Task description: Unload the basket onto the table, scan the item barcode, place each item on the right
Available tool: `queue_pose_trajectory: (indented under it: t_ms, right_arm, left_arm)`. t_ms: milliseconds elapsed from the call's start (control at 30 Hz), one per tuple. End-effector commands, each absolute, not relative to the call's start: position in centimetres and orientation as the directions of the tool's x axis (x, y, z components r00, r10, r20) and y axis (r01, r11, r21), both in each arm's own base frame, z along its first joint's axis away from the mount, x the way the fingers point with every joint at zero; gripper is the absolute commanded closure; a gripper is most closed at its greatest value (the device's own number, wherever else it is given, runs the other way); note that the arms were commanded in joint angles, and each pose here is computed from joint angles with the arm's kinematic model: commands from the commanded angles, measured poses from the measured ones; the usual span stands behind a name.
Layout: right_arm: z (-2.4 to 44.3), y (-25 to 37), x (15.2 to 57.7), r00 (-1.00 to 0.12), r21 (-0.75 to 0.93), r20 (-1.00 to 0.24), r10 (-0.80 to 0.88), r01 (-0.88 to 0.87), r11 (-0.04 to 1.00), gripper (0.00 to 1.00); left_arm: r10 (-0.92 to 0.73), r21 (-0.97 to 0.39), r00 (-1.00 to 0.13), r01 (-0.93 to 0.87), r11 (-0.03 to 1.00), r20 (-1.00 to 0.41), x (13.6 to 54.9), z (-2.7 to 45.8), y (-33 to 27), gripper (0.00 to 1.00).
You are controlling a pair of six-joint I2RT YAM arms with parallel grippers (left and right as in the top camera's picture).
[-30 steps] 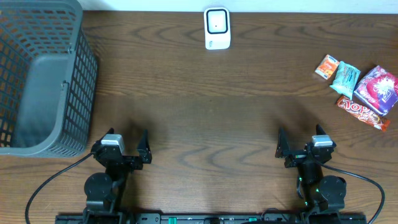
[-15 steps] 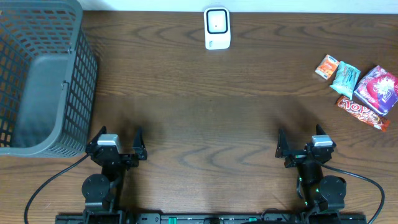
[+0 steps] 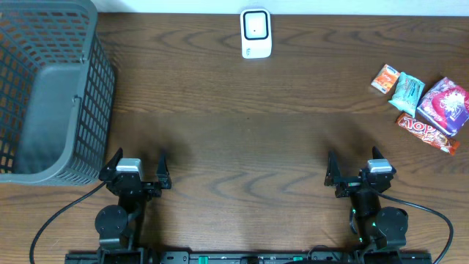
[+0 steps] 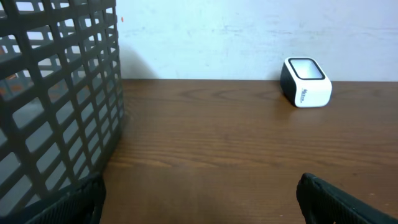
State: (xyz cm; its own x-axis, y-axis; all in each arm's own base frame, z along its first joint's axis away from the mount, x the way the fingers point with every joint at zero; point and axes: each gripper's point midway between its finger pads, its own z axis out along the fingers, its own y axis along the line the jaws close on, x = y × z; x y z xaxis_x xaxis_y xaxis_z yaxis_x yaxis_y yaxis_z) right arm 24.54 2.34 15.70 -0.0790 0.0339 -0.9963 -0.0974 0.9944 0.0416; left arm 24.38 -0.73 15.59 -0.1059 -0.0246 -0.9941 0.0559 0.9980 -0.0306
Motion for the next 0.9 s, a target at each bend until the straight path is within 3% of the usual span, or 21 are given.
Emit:
queue_pose_trajectory:
  t_ms: [0, 867]
  right_arm:
    - [15.65, 2.08, 24.53, -0.077, 0.030, -0.997, 0.023, -0.088, 0.996, 0.01]
    - [15.65, 2.08, 24.53, -0.077, 0.030, -0.997, 0.023, -0.088, 0.996, 0.01]
  left_arm:
    - [-0.015, -0.026, -0.141, 0.076, 0.997, -0.990, 24.37, 14.02, -1.03, 0.02]
    - [-0.032, -0.042, -0.143, 0.068, 0.997, -0.989, 24.39, 14.00, -0.94, 0.02]
